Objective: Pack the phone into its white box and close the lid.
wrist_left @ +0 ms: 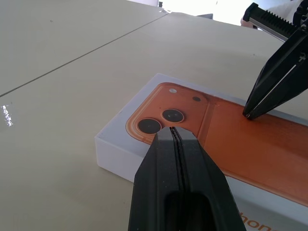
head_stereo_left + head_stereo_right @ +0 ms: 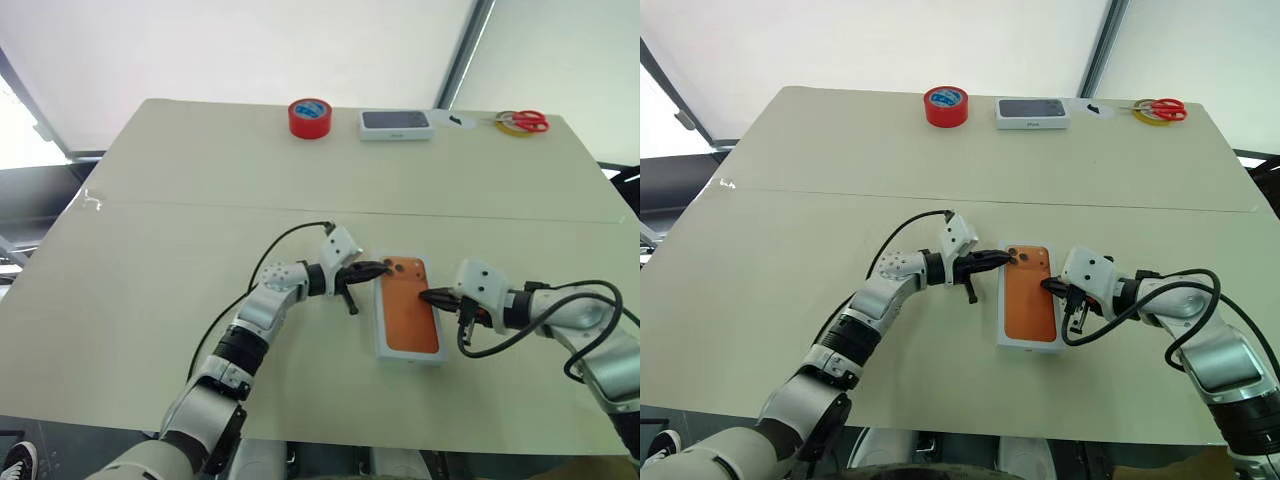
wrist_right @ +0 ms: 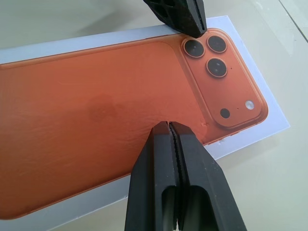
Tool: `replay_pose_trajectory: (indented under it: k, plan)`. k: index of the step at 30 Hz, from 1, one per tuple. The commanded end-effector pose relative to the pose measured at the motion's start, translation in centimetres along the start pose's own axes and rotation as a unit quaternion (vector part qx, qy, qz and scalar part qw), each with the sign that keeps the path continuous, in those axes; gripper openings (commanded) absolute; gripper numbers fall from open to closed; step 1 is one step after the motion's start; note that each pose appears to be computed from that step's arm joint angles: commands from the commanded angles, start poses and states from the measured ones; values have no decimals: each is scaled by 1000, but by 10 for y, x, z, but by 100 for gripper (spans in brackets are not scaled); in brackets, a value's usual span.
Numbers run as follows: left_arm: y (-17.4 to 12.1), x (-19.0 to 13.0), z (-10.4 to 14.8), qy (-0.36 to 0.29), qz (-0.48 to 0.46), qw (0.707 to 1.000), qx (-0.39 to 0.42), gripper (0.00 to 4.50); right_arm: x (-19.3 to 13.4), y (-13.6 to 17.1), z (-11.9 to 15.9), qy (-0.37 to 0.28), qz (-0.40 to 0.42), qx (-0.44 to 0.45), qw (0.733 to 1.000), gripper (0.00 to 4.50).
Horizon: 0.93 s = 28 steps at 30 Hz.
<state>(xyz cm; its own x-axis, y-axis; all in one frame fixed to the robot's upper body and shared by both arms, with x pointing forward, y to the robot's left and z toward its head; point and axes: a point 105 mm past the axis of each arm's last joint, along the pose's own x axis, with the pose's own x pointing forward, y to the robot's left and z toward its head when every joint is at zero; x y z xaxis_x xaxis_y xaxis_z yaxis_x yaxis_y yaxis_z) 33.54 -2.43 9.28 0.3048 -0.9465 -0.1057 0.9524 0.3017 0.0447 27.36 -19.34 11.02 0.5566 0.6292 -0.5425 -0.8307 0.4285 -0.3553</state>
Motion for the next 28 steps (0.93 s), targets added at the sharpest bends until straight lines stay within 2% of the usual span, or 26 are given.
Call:
replay_pose_trajectory:
  k: [1,2,3,5,9,12,15,18,24,28]
  plan:
    - [0,-11,-5,-4,-15,998,-67,53,2,15,-5,2,36,27,999,0]
    - [-1,-15,2,-19,-22,998,-55,81,0,14,-1,-20,43,74,996,0]
    - [-2,-19,8,-30,-24,998,-52,130,-2,12,6,-46,48,112,991,26]
    - [3,-31,25,-56,-9,998,-31,225,-7,6,20,-82,44,120,988,83]
    - [14,-70,40,-56,20,998,10,437,-17,-20,43,-151,5,124,981,292]
    - [29,-109,41,-29,77,995,48,450,-25,-35,39,-147,-14,96,984,447]
    - [36,-152,37,7,117,990,77,450,-43,-38,38,-151,28,105,982,447]
    - [38,-201,34,36,157,984,79,450,-57,-49,17,-115,19,56,992,447]
    - [31,-247,25,71,204,974,70,450,-62,-59,-10,-92,9,62,994,447]
    - [28,-259,16,87,235,968,35,450,-63,-62,-20,-85,-3,66,994,447]
